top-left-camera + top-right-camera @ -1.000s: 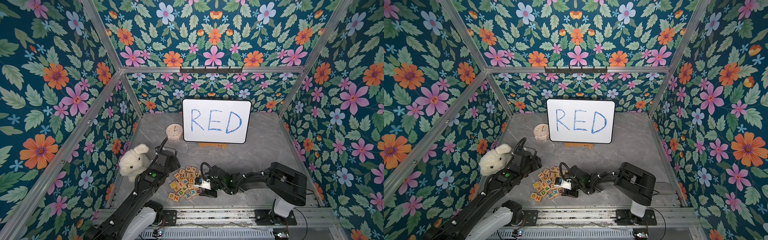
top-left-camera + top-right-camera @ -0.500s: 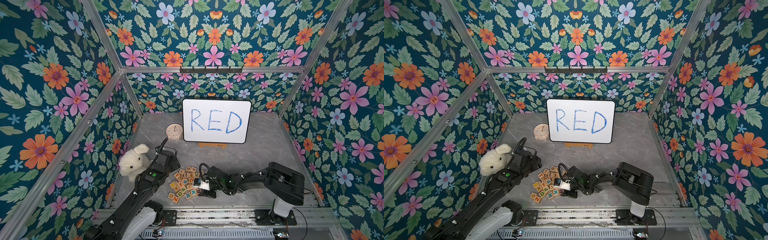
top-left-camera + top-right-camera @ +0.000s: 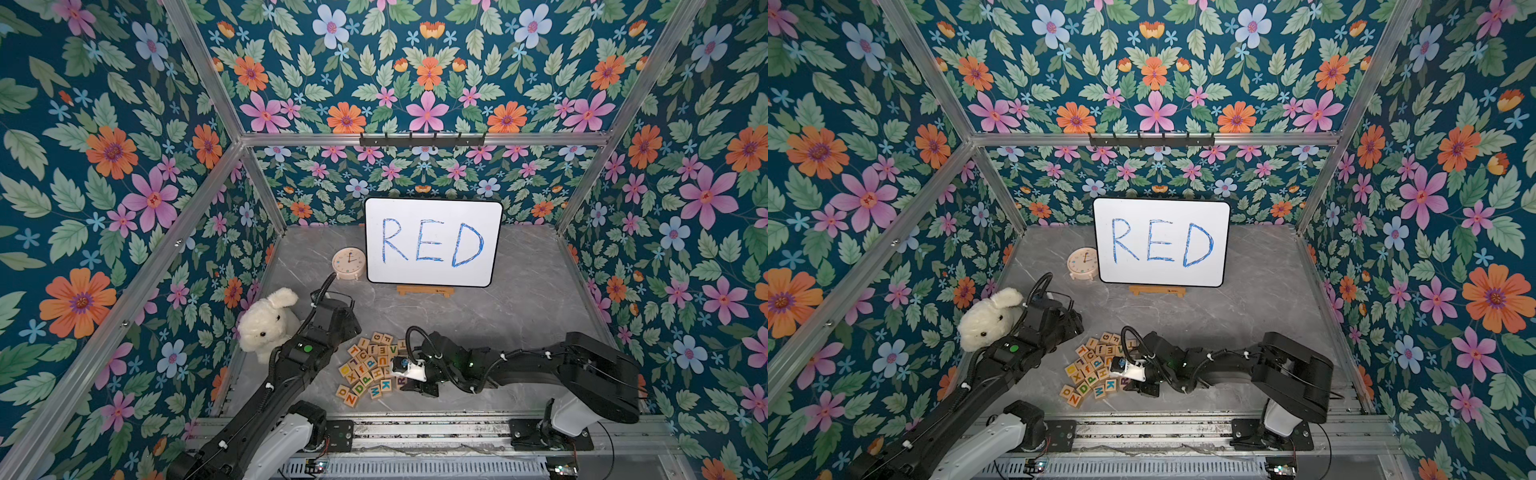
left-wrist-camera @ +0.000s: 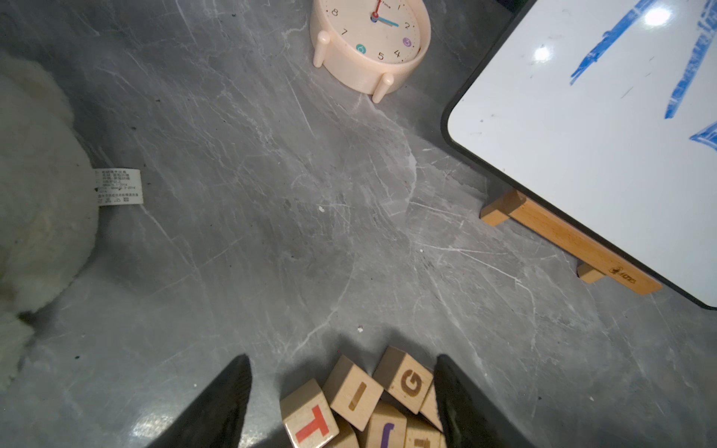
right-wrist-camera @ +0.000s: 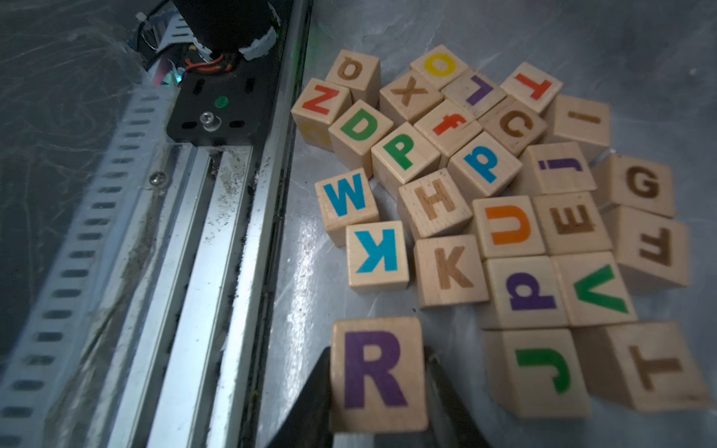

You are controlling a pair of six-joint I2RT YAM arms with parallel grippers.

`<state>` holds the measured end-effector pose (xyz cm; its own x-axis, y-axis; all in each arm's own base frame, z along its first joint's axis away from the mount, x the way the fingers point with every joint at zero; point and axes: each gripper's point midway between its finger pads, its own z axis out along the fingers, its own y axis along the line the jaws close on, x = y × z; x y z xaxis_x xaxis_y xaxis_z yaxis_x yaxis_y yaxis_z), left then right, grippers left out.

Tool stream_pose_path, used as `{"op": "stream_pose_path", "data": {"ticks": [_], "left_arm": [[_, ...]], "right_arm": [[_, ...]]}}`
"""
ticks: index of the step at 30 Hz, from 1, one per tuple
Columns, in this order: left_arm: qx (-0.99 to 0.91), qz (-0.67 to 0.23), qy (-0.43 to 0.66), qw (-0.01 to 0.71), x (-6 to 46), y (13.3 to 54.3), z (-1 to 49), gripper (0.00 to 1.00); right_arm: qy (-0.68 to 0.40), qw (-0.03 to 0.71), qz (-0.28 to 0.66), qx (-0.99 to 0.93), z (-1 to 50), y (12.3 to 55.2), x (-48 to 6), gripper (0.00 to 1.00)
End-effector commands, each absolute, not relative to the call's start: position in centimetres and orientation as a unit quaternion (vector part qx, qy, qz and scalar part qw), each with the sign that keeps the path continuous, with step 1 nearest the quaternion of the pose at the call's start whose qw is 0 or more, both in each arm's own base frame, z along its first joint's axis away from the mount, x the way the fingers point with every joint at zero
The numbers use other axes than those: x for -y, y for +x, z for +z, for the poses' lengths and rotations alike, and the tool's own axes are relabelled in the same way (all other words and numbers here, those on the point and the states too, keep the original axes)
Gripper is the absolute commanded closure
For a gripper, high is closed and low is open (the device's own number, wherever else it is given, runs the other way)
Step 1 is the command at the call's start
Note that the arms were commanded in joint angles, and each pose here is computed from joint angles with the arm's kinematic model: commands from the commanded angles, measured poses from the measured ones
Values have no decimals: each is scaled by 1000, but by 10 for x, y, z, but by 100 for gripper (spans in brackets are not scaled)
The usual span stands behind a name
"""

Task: Assemble the uppercase word "red" with letter blocks
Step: Pick up the letter block from the center of the board, then place the letter block at the center of the board.

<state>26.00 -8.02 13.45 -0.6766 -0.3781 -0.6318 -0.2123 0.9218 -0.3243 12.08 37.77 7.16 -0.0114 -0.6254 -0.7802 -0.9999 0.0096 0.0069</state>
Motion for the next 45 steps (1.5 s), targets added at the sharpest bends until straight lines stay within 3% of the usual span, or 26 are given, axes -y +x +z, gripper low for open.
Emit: {"op": "stream_pose_path", "data": {"ticks": [1,4,10,15,20,26,37,45], "left_arm": [[-912,-117,-150,364,84,261,138,24],[-913,-126,-145,359,90,264,140,24],[-911,-161,-139,353,107,274,144,24],[-906,-188,-141,353,117,279,146,24],[-903,-197,-145,352,120,281,146,24],[-907,-197,-144,342,120,277,142,24],[-901,-217,-153,342,123,274,140,24],[-908,-239,-116,324,137,270,137,24]], "right_arm": [[-632,320,284,-647,88,120,-359,70],[-596,379,264,-657,122,129,-335,71],[-456,504,237,-695,184,154,-280,88],[-292,552,212,-752,203,185,-239,100],[-131,530,158,-822,183,218,-209,100],[31,401,118,-908,136,251,-185,100],[21,305,8,-952,88,286,-223,100],[6,332,-16,-943,62,308,-233,100]]}}
